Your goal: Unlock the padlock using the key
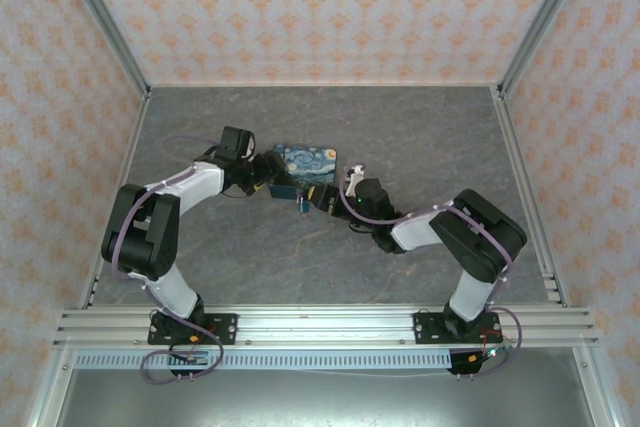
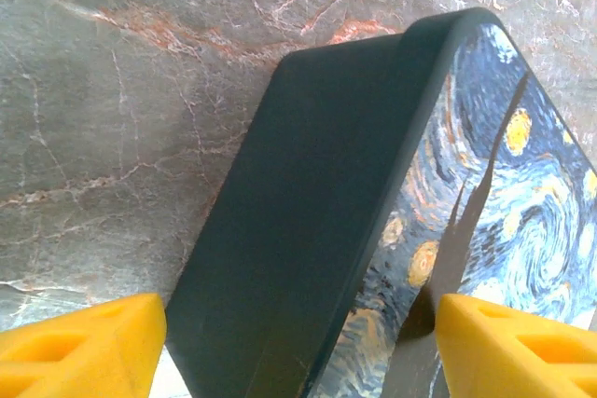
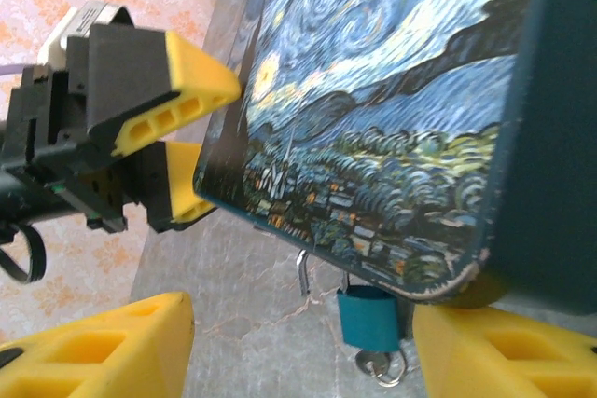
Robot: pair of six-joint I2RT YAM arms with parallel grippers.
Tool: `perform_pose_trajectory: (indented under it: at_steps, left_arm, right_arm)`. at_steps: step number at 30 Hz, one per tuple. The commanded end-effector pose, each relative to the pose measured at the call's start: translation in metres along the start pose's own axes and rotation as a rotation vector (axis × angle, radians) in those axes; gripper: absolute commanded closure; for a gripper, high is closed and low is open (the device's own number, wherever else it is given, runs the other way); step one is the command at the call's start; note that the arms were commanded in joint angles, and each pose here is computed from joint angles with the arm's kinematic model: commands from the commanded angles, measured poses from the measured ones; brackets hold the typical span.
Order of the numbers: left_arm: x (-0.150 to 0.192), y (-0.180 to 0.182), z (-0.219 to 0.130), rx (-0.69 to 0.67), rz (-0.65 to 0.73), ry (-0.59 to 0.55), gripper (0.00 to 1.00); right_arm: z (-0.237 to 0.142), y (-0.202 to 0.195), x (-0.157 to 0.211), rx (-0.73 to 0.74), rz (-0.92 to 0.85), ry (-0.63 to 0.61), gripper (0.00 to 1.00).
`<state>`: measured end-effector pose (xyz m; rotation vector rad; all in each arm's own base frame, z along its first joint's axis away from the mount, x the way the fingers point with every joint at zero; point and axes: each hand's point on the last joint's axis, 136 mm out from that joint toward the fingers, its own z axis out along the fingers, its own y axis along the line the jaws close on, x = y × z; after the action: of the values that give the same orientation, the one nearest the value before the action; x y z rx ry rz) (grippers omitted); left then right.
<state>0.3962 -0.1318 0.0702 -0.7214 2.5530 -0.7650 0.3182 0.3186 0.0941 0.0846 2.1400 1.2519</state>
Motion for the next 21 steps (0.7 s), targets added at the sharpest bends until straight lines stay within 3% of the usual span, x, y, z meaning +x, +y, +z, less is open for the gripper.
perform_pose_trajectory:
  at_steps: [1,13,21]
  left_arm:
    - [0.017,0.024,0.001,-0.067,0.005,0.055,0.27]
    - [0.059,0.058,-0.004,-0.141,0.012,0.082,0.3]
    - [0.062,0.059,-0.012,-0.132,-0.002,0.055,0.3]
  right_arm:
    - [0.006,0.003,-0.017,-0.018,-0.036,-0.007,0.37]
    - [0.005,-0.01,-0.043,-0.048,-0.058,-0.06,0.37]
    - [-0.02,-0.012,-0.028,-0.084,-0.074,-0.073,0.36]
